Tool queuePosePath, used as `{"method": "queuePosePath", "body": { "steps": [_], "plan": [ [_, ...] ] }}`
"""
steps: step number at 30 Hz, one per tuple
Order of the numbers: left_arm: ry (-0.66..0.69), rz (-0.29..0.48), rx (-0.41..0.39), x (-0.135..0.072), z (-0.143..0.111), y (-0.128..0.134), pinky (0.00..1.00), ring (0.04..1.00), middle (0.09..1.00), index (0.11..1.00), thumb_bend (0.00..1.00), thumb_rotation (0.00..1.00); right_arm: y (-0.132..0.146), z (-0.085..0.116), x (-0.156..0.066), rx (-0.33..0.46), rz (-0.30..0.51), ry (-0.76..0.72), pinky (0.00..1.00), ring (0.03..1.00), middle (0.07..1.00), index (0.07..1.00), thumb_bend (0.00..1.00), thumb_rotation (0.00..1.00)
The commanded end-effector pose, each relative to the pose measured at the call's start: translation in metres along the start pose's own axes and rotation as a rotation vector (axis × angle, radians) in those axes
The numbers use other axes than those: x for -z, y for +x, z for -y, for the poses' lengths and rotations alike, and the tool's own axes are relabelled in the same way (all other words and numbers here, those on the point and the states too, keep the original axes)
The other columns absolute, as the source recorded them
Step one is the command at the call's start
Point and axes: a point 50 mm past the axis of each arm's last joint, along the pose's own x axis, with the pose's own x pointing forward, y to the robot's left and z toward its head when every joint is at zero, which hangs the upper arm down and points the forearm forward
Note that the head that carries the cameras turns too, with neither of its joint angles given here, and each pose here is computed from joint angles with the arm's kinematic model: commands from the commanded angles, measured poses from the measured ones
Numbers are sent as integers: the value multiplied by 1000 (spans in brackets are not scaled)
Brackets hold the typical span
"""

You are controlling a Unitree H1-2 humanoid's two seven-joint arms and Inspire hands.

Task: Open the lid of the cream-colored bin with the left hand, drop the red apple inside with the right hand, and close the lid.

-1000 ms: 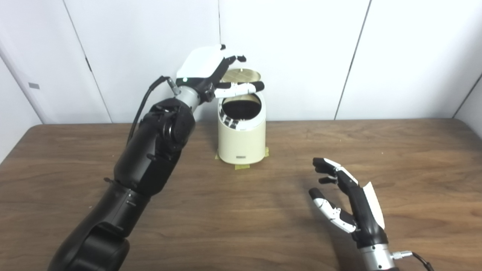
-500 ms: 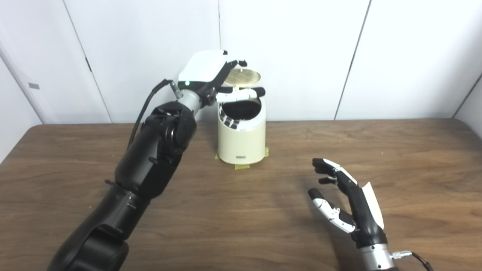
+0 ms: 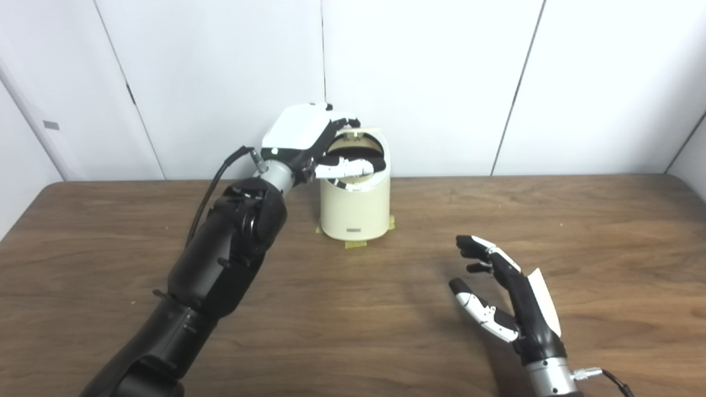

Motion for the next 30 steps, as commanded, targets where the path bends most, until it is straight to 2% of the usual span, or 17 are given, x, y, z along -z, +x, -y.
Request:
{"method": "queuePosePath", "body": {
  "steps": [1, 11, 21, 24, 27, 30],
  "plan": [
    [33, 31, -78, -7, -26, 1, 1000, 975, 865, 835, 855, 970, 2, 1, -9, 10, 37, 4, 677, 776, 788, 777, 220, 509],
    [54, 5, -51, 1, -12, -12, 1000, 977, 865, 841, 847, 965, 1, 1, -14, 14, 52, 7, 657, 766, 786, 771, 218, 509],
    [296, 12, 26, 7, 15, -28, 1000, 985, 882, 852, 833, 970, 1, 1, -20, 7, 58, 27, 646, 758, 784, 770, 219, 520],
    [437, 38, 65, 11, 28, -33, 1000, 982, 887, 856, 833, 970, 2, 1, -21, 7, 51, 42, 656, 764, 787, 772, 222, 526],
    [518, 45, 99, 16, 41, -37, 1000, 989, 883, 856, 835, 946, 2, 0, -23, 11, 47, 53, 656, 763, 786, 770, 221, 508],
    [567, 50, 123, 27, 51, -39, 1000, 969, 865, 834, 823, 890, 1, -1, -25, 13, 37, 52, 656, 762, 786, 772, 234, 542]
  ]
}}
